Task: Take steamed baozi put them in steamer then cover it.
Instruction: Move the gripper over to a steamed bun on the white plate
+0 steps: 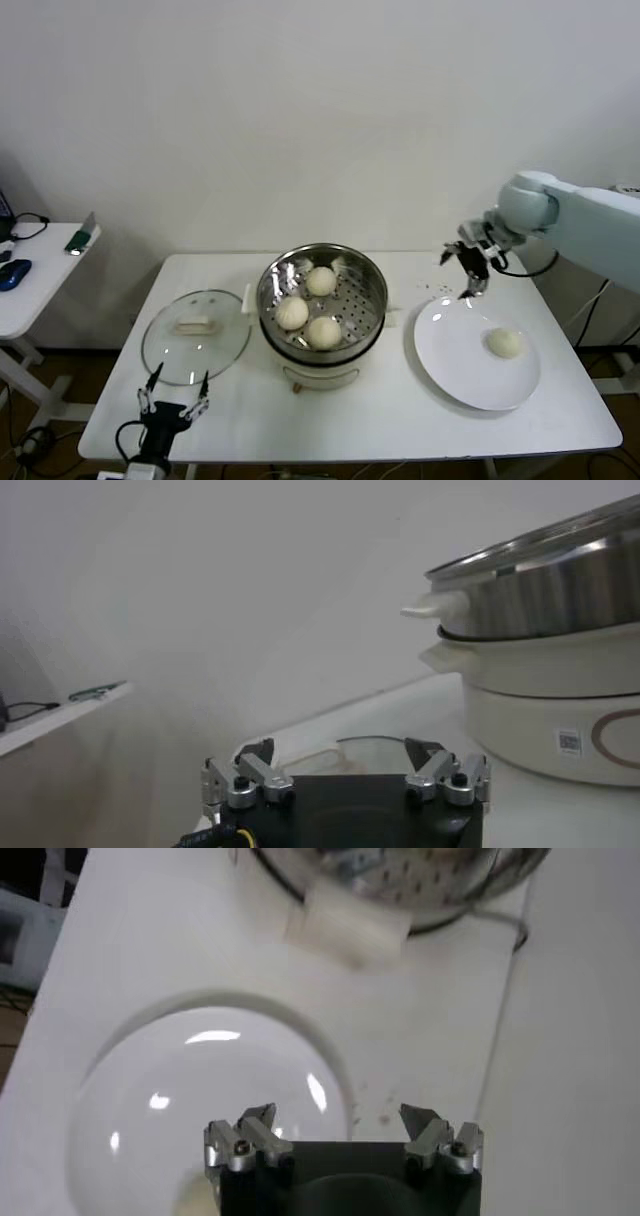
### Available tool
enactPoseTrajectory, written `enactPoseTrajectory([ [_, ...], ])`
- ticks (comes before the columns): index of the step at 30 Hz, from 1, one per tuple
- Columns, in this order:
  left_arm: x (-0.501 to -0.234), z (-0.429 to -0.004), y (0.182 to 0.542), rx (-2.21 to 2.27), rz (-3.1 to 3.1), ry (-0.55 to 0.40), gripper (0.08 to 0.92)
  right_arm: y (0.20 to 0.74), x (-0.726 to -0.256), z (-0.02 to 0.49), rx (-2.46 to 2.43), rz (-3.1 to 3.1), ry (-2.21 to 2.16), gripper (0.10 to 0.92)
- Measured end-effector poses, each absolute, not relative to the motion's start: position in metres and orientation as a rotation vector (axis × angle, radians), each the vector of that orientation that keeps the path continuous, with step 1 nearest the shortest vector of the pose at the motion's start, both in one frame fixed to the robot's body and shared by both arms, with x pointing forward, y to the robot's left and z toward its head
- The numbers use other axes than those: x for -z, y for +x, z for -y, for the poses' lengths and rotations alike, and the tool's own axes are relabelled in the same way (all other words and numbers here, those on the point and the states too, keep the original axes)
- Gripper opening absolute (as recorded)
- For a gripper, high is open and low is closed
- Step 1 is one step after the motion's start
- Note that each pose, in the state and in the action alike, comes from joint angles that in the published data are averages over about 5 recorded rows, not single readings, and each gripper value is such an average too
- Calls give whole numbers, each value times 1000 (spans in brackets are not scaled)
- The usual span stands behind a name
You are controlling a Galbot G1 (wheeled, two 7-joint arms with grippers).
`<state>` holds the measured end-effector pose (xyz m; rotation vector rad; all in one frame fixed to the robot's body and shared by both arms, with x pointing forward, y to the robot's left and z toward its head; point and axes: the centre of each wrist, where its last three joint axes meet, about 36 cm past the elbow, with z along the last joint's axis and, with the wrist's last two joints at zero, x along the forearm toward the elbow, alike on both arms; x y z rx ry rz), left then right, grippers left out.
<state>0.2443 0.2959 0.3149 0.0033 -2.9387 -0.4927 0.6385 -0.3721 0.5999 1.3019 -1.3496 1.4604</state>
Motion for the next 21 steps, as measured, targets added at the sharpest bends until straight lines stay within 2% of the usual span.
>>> enactPoseTrajectory([
  [10,-319,-296,244,489,2939,25,823,628,-529,437,-1348,1303,1198,823],
  [21,-320,-293,246,487,2941,40,823,620,-482,467,-1301,1261,1140,823],
])
